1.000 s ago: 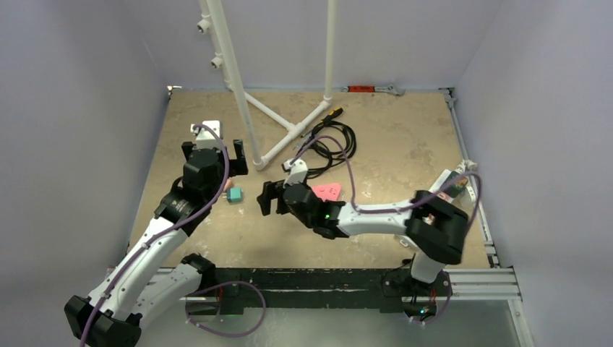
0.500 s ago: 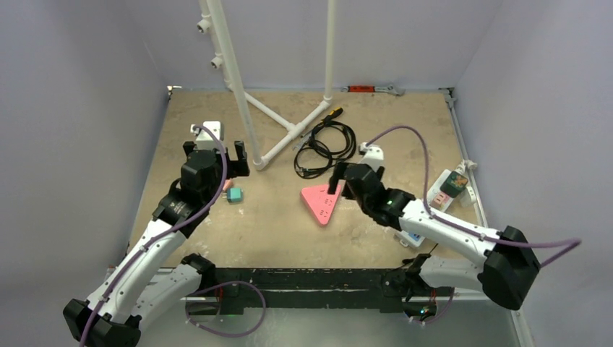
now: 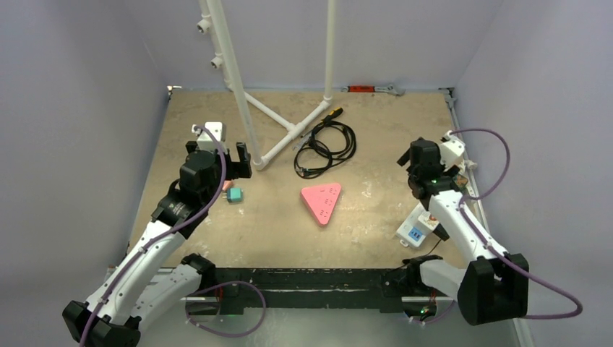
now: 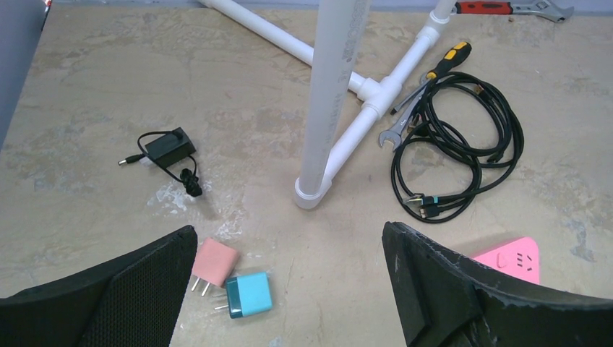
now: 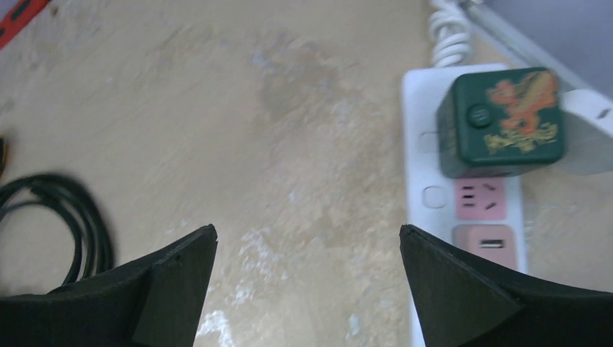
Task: Pull the plug off the socket
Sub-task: Move the socket to the center of the board.
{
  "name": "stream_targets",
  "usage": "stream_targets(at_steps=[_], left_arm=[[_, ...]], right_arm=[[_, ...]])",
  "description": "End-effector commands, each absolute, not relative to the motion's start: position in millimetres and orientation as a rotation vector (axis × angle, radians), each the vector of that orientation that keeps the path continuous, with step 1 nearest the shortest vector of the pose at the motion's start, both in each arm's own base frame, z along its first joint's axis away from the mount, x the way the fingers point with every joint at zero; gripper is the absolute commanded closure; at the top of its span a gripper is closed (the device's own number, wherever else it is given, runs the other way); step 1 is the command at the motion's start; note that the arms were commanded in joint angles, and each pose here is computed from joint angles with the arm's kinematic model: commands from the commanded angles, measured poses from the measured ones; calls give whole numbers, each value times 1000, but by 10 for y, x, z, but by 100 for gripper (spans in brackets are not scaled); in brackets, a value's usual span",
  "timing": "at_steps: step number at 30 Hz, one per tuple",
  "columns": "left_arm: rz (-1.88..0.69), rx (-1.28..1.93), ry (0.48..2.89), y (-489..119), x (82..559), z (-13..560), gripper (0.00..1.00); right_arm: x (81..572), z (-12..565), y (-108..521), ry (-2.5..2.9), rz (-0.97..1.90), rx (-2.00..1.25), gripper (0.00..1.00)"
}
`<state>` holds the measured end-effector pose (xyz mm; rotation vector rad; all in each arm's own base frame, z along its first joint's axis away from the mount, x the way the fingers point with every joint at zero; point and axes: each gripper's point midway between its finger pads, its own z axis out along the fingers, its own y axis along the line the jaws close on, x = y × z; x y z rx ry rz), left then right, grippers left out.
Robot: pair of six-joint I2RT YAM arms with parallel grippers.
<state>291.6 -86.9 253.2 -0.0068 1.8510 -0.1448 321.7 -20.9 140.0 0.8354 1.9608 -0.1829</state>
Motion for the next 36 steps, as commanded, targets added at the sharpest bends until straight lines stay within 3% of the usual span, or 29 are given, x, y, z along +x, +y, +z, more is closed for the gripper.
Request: stream_targets(at_steps=[1,12,25,36], left_arm=[[-175,-24,1839,-889,2927,2551,1],[-191,-19,1836,-905,2908,2552,1],[-191,-21,1832,-899,2904,2560,1],[-204,-17,1831,-918,2897,2565,1]], right_arm=[[3062,1530,-786,1840,-326,995,1],[3021,1405,-1701,1797,-343,1175,1],[2961,1621,-1572,1746,-249,1098,6],[2986,1349,-1485,1827,-200,1146,9]])
